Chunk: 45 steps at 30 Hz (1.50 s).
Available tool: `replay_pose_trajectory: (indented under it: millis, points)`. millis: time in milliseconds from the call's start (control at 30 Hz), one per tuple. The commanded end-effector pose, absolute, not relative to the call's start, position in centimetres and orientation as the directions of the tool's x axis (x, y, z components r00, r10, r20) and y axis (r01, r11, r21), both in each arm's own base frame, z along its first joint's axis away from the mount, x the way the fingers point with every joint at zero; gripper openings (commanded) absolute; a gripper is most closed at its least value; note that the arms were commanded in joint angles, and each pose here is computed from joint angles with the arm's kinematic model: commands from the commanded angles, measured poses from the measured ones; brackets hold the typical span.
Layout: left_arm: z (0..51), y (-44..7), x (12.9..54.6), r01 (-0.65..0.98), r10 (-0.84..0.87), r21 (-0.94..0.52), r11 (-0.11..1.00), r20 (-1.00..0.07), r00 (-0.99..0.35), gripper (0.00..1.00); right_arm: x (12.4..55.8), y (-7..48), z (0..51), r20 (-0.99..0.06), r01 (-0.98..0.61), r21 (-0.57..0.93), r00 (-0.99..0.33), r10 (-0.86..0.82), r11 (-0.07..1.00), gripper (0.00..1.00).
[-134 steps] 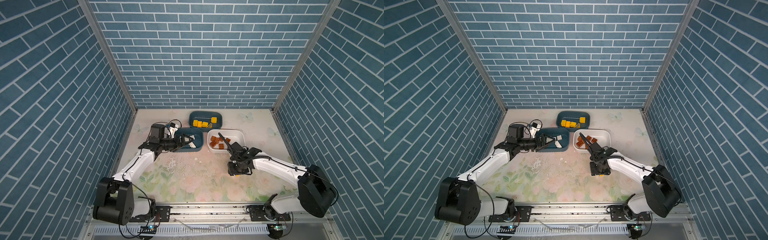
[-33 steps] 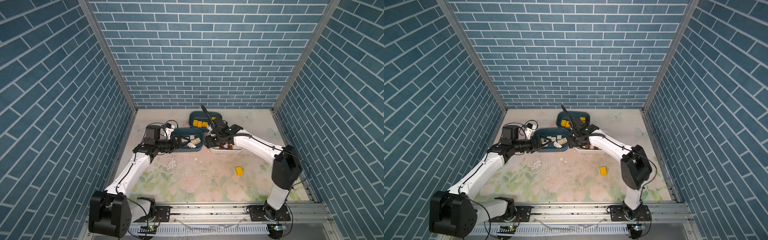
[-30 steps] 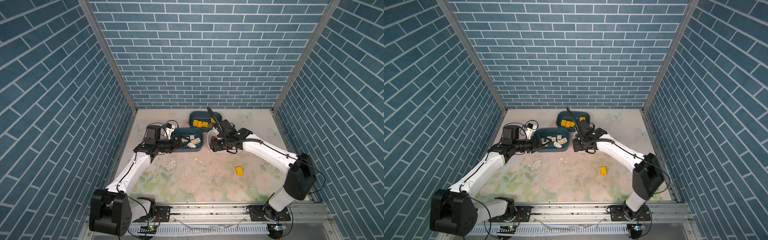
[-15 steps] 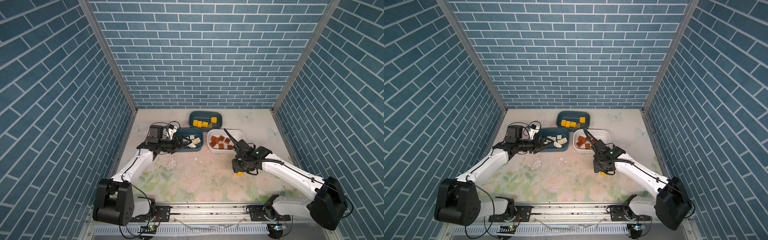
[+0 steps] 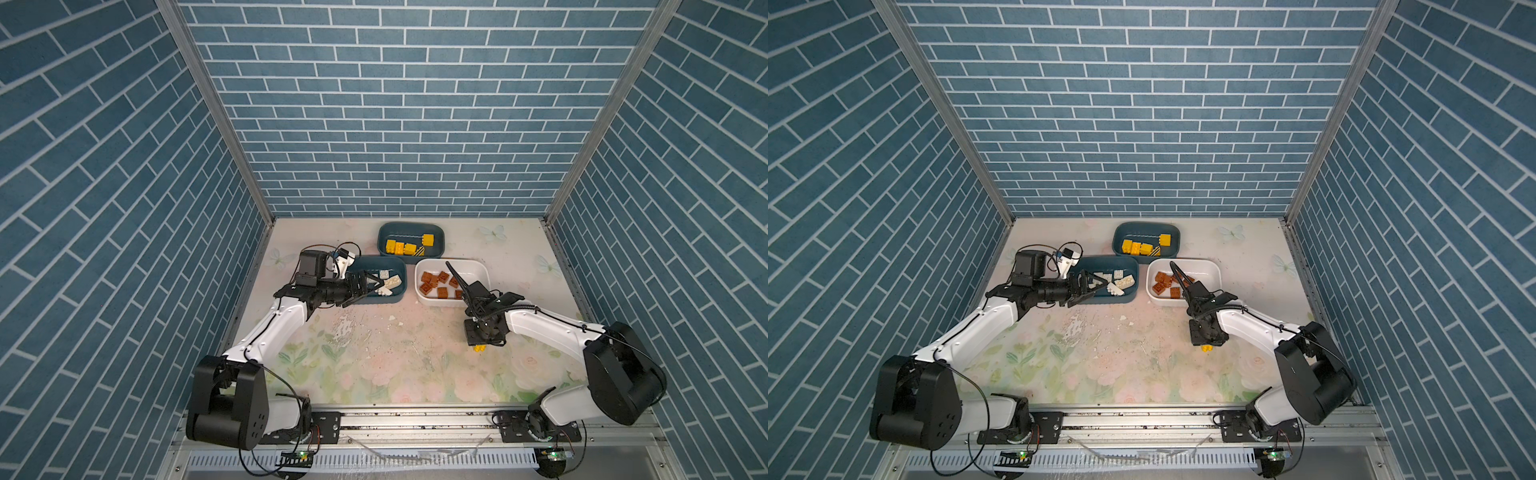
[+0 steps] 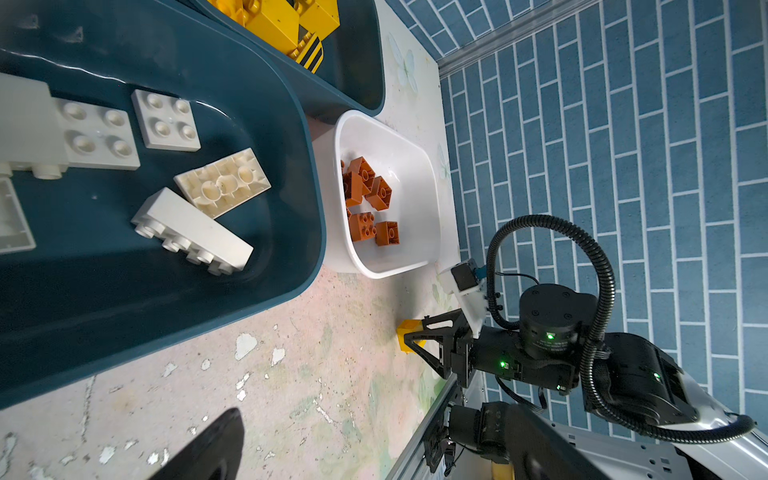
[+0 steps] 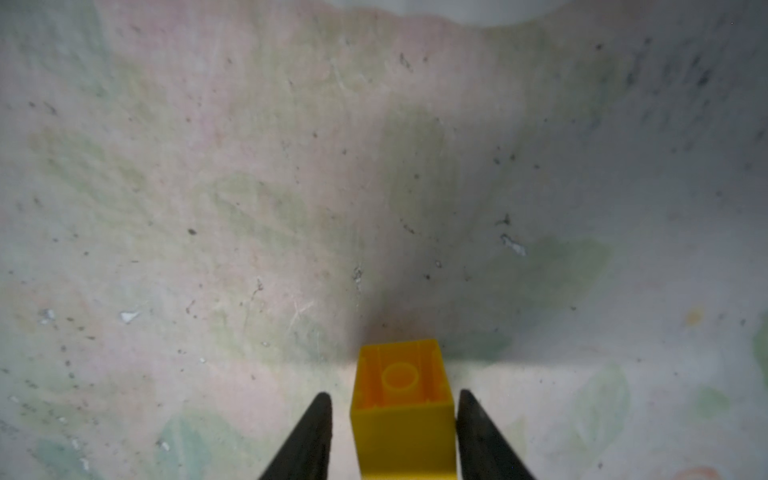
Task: Sort the legos into containers by color
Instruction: 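Return the right gripper to the yellow brick and grasp it, then carry the yellow brick with the right gripper into the farther teal tub, release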
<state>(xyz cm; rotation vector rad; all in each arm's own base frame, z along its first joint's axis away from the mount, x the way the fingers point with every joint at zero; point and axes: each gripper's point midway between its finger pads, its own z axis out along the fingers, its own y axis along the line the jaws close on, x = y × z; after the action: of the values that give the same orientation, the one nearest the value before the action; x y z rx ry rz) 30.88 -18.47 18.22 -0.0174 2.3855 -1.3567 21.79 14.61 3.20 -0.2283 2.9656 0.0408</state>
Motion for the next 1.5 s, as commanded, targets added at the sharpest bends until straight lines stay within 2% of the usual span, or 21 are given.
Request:
replay_pose_trajectory:
  millis: [0, 100, 200, 333, 533, 700, 933, 1133, 1233, 1333, 1400, 1467]
  points:
    - [18.9, -18.7, 30.8, 0.213, -0.188, -0.826, 0.521, -0.355, -0.916, 1.00, 21.1, 14.3, 2.5, -0.140, -0.166, 0.018, -0.977, -0.162, 0.986, 0.39]
    - [18.7, -18.7, 30.7, 0.210, -0.188, -0.827, 0.521, -0.351, -0.917, 1.00, 20.8, 14.0, 2.7, -0.128, -0.181, 0.003, -0.976, -0.179, 0.983, 0.36]
    - [18.6, -18.7, 30.6, 0.208, -0.186, -0.829, 0.520, -0.347, -0.919, 1.00, 20.9, 14.2, 3.3, -0.123, -0.201, 0.011, -0.972, -0.198, 0.979, 0.27]
    - [18.8, -18.7, 30.6, 0.211, -0.185, -0.827, 0.521, -0.351, -0.918, 1.00, 22.8, 15.7, 6.5, -0.196, -0.220, 0.046, -0.958, -0.207, 0.974, 0.22]
    - [19.4, -18.8, 30.8, 0.221, -0.186, -0.826, 0.519, -0.361, -0.914, 1.00, 28.8, 20.4, 12.7, -0.361, -0.272, 0.146, -0.910, -0.205, 0.951, 0.20]
    - [20.1, -18.9, 31.4, 0.233, -0.186, -0.825, 0.515, -0.372, -0.909, 1.00, 35.3, 24.3, 14.6, -0.447, -0.312, 0.223, -0.875, -0.187, 0.924, 0.20]
    - [21.5, -19.0, 32.4, 0.253, -0.199, -0.819, 0.515, -0.402, -0.894, 1.00, 44.5, 27.5, 14.8, -0.513, -0.328, 0.248, -0.842, -0.164, 0.912, 0.20]
    - [21.8, -19.0, 32.8, 0.259, -0.199, -0.815, 0.519, -0.410, -0.890, 1.00, 49.6, 27.9, 13.0, -0.523, -0.318, 0.226, -0.837, -0.161, 0.921, 0.20]
    - [21.8, -19.0, 33.2, 0.257, -0.202, -0.814, 0.521, -0.410, -0.889, 1.00, 51.3, 28.1, 12.3, -0.532, -0.331, 0.209, -0.828, -0.177, 0.920, 0.27]
    - [21.7, -19.1, 33.5, 0.256, -0.202, -0.814, 0.521, -0.410, -0.889, 1.00, 51.8, 28.2, 12.6, -0.528, -0.354, 0.198, -0.824, -0.205, 0.914, 0.48]
    - [21.6, -19.1, 33.7, 0.258, -0.200, -0.812, 0.523, -0.411, -0.889, 1.00, 51.8, 27.9, 13.6, -0.540, -0.358, 0.196, -0.816, -0.204, 0.913, 0.58]
    - [21.6, -19.0, 33.9, 0.265, -0.193, -0.804, 0.533, -0.420, -0.887, 1.00, 51.5, 27.2, 15.2, -0.557, -0.356, 0.193, -0.807, -0.197, 0.914, 0.63]
